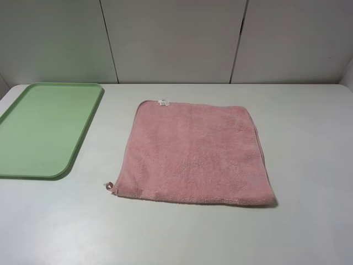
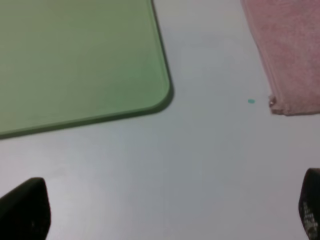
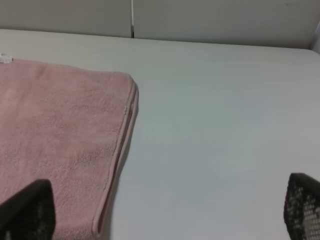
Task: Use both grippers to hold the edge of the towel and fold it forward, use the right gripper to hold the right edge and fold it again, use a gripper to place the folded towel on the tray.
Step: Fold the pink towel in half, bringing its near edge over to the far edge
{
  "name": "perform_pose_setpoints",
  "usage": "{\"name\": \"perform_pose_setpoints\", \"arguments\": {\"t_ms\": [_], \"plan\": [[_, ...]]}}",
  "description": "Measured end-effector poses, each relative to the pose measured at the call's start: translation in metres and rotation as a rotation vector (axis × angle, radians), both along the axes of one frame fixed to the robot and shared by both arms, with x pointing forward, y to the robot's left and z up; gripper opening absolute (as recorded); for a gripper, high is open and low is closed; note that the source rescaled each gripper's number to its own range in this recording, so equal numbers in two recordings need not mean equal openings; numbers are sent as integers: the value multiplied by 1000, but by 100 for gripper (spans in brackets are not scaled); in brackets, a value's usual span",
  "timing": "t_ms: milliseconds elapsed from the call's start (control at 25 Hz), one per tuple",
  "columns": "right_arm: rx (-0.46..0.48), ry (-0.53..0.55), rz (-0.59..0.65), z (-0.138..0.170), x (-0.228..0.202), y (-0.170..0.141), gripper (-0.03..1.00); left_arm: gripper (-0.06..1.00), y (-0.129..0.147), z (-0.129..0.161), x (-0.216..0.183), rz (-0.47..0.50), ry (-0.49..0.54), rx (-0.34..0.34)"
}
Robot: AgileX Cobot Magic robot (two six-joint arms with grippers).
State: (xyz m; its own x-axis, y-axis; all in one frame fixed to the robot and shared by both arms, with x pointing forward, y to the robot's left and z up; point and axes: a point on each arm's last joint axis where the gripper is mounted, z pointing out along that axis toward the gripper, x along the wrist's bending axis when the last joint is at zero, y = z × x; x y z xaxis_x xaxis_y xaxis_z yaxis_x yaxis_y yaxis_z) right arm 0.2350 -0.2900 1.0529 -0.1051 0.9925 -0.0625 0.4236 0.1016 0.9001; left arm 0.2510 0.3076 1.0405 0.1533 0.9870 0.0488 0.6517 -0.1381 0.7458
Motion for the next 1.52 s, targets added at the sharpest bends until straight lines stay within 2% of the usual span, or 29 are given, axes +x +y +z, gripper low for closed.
{"name": "perform_pose_setpoints", "arguments": {"t_ms": [1280,1400,1520], "plan": [[11,1,-5,0,0,0,100,100,1,0,0,5,-2,10],[14,20,-6,0,3,0,100,100,0,0,2,5,12,13],[16,71,-7,0,11,0,100,99,-1,0,9,4,69,29]]}}
